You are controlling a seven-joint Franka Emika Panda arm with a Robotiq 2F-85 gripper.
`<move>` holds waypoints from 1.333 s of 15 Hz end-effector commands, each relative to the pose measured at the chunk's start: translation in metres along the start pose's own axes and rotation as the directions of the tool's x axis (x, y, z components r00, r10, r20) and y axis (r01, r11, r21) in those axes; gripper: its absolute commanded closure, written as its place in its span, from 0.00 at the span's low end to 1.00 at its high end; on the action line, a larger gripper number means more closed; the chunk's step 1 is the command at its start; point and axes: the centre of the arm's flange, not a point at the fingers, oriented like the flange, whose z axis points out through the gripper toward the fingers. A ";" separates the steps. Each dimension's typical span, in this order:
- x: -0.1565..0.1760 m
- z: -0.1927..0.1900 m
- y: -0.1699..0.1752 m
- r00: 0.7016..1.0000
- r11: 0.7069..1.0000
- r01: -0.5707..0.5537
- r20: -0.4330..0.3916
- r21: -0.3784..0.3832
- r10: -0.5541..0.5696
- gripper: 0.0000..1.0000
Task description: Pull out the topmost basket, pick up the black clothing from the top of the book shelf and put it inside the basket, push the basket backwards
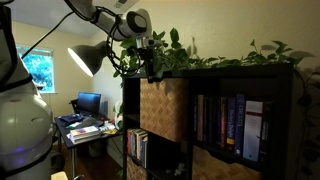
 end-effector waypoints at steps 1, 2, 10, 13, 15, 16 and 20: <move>-0.023 0.016 0.009 1.000 0.999 0.028 -0.001 -0.016 -0.028 0.88; -0.024 0.020 0.009 0.999 0.999 0.031 -0.023 -0.008 -0.031 0.95; -0.023 0.061 0.001 0.946 0.997 0.076 -0.317 0.008 -0.070 0.96; -0.023 0.064 0.000 0.913 0.995 0.090 -0.402 0.030 -0.071 0.96; -0.018 0.071 -0.003 0.890 0.995 0.094 -0.450 0.037 -0.067 0.97; -0.016 0.074 -0.005 0.882 0.995 0.093 -0.467 0.043 -0.063 0.96; -0.008 0.084 -0.012 0.852 0.993 0.103 -0.520 0.053 -0.061 0.96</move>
